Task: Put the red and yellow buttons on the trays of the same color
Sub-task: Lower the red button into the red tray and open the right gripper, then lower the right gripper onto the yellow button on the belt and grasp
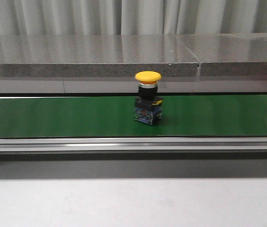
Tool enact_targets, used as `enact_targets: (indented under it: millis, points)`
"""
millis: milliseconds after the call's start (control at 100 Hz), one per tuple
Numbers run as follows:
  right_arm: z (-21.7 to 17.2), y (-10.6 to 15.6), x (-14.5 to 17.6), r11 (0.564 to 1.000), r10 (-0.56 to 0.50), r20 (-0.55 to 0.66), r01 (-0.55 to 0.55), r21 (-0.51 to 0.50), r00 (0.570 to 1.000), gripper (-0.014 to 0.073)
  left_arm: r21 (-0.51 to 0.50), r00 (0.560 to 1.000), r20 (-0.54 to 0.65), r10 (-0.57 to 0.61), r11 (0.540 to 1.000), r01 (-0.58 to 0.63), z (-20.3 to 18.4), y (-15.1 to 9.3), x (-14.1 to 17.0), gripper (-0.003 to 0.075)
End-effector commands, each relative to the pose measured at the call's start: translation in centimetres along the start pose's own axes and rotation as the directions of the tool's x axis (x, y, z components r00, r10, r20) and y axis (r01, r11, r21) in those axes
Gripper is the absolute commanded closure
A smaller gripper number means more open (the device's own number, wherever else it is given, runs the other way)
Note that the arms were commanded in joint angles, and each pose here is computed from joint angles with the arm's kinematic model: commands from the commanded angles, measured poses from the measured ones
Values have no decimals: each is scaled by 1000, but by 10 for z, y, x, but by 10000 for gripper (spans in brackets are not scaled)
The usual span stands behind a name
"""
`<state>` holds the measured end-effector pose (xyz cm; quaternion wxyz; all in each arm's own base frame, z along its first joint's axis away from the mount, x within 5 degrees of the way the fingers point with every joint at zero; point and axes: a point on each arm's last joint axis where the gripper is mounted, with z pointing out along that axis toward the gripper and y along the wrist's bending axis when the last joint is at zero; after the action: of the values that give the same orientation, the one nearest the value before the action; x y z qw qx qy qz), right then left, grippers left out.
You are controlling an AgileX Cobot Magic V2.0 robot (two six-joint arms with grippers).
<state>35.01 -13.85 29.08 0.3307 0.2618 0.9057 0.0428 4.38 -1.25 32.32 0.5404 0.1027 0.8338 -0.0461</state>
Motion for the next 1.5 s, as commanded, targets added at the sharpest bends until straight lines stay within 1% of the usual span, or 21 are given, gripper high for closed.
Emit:
enact_targets:
  millis: [0, 90, 300, 450, 630, 910, 1030, 1200, 1350, 1490]
  points:
    - [-38, 15, -6, 998, -45, 121, 49, -34, 992, 22, 3, 996, 85, -3, 1000, 3, -3, 0, -13, 741]
    - [-51, 27, 2, 995, -72, 116, 79, -56, 991, 22, 3, 996, 85, -3, 1000, 3, -3, 0, -13, 741]
    - [-76, 53, 23, 976, -178, 93, 188, -112, 980, 22, 3, 996, 85, -3, 1000, 3, -3, 0, -13, 741]
    - [-92, 74, 38, 943, -285, 64, 291, -161, 957, 22, 3, 996, 85, -3, 1000, 3, -3, 0, -13, 741]
    - [-103, 98, 60, 902, -377, -14, 364, -234, 926, 22, 3, 996, 85, -3, 1000, 3, -3, 0, -13, 741]
    - [-110, 136, 92, 812, -525, -80, 470, -345, 847, 22, 3, 996, 85, -3, 1000, 3, -3, 0, -13, 741]
    - [-113, 149, 105, 758, -598, -91, 525, -387, 797, 22, 3, 996, 85, -3, 1000, 3, -3, 0, -13, 741]
    - [-117, 160, 118, 681, -685, -86, 593, -430, 723, 22, 3, 996, 85, -3, 1000, 3, -3, 0, -13, 741]
    - [-115, 167, 124, 655, -710, -92, 607, -450, 699, 22, 3, 996, 85, -3, 1000, 3, -3, 0, -13, 741]
    - [-102, 174, 128, 641, -731, -123, 613, -462, 672, 22, 3, 996, 85, -3, 1000, 3, -3, 0, -13, 741]
